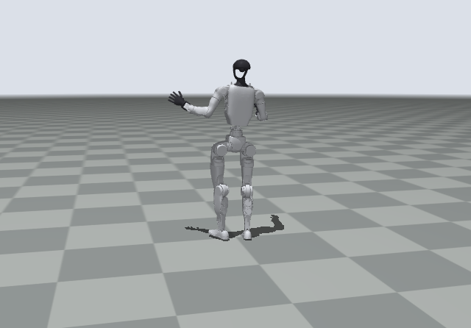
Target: Upper body actions
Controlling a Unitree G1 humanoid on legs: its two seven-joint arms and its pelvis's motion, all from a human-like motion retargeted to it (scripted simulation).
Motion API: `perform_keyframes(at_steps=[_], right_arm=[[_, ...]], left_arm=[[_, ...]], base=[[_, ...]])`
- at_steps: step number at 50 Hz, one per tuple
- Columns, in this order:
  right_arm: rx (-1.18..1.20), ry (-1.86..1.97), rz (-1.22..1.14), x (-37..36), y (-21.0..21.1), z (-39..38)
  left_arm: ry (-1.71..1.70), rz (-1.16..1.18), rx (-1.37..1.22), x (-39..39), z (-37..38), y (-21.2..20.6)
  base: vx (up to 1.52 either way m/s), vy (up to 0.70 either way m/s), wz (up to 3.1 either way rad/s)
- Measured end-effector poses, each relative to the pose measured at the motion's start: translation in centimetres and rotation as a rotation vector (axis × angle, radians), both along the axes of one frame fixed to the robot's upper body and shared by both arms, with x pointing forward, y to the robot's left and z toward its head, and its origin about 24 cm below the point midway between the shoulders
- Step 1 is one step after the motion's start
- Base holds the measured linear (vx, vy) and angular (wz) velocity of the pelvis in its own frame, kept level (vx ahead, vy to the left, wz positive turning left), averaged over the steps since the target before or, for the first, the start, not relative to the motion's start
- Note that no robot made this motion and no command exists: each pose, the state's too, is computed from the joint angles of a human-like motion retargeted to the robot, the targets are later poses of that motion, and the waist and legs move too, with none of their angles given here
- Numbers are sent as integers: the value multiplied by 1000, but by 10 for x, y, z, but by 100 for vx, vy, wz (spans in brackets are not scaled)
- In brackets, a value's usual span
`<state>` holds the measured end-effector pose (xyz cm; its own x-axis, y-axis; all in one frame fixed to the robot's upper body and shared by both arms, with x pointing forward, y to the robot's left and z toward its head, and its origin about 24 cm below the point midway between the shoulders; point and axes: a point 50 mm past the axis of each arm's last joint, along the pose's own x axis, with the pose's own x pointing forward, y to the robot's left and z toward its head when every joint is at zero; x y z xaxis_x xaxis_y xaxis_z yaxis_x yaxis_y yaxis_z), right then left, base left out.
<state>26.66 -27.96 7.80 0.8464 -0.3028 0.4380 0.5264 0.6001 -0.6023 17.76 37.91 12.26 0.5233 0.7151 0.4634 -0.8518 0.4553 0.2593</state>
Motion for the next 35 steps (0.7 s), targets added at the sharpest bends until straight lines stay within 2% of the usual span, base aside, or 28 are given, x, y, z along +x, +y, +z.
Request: perform_keyframes(at_steps=[3, 7, 12, 17, 20, 22, 27, 30, 35], right_arm=[[-9, 311, -35, -18, 7, -64], [95, 754, -32, -70, 32, -155], [160, 1282, 37, -153, 59, -228], [39, 1874, 165, -251, 81, -256], [-25, 2090, 206, -287, 88, -255], [48, 2066, 73, -289, 89, -256], [363, 1912, 53, -265, 87, -257], [398, 1942, 0, -256, 70, -255], [418, 1890, -94, -243, 56, -252]], left_arm=[[174, -29, -294, -6, -80, -22], [547, -141, -788, -31, -197, -80], [1119, -260, -1097, -87, -273, -129], [1637, -319, -1101, -145, -294, -143], [1810, -264, -1072, -171, -296, -148], [1863, -242, -1104, -185, -297, -156], [1905, -317, -1188, -207, -300, -184], [1964, -406, -1131, -211, -301, -193], [1959, -388, -1066, -204, -301, -186]], base=[[0, 0, 0], [0, 0, 0], [0, 0, 0], [0, 0, 0], [1, -6, -52], [0, -5, -50], [1, 0, 14], [-5, 4, 45], [-1, 0, -8]])
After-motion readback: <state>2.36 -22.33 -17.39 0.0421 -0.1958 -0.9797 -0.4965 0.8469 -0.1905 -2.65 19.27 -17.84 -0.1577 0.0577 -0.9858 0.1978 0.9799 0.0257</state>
